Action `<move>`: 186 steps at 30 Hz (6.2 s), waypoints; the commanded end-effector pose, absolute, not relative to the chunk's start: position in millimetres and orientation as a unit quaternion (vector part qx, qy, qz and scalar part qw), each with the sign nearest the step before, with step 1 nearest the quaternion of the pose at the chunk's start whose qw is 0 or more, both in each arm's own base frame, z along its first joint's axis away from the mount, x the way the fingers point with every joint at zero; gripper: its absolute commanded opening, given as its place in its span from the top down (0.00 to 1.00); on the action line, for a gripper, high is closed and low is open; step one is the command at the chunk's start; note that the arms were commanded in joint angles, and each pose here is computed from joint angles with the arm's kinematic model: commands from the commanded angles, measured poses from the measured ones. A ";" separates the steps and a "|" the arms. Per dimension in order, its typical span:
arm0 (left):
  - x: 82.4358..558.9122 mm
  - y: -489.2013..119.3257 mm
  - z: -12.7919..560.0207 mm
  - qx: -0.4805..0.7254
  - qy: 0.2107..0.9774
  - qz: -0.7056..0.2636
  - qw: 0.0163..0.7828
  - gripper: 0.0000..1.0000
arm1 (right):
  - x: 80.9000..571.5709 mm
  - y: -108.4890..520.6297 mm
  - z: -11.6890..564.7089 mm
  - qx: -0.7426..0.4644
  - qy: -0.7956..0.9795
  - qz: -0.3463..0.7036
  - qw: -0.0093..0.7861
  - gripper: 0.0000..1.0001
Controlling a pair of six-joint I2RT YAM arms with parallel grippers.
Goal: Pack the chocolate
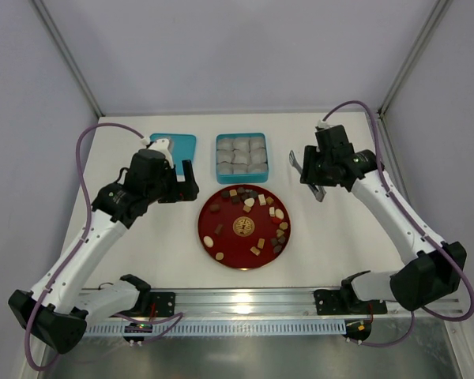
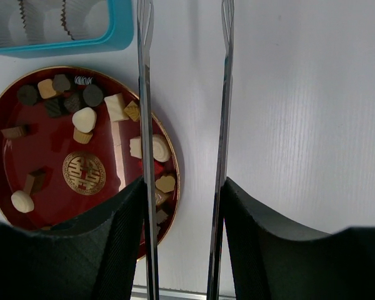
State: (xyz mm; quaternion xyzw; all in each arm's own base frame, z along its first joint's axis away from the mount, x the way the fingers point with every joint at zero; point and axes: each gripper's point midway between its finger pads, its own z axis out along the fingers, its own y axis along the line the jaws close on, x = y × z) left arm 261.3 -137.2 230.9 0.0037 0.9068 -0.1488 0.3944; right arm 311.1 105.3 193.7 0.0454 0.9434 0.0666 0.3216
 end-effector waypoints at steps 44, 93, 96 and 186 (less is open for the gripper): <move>263.0 -124.3 250.0 -0.028 0.900 -0.131 0.415 0.00 | 185.3 320.8 178.8 -0.202 0.933 0.183 0.236 0.49; 259.0 -122.3 245.7 -0.032 0.901 -0.131 0.413 0.00 | 147.9 324.8 126.9 -0.260 0.942 0.122 0.173 0.53; 258.9 -122.5 246.7 -0.031 0.900 -0.132 0.414 0.00 | 149.4 324.4 130.0 -0.262 0.941 0.119 0.176 0.53; 257.6 -121.0 249.0 -0.030 0.897 -0.132 0.420 0.00 | 189.0 306.0 178.7 -0.239 0.938 0.129 0.214 0.83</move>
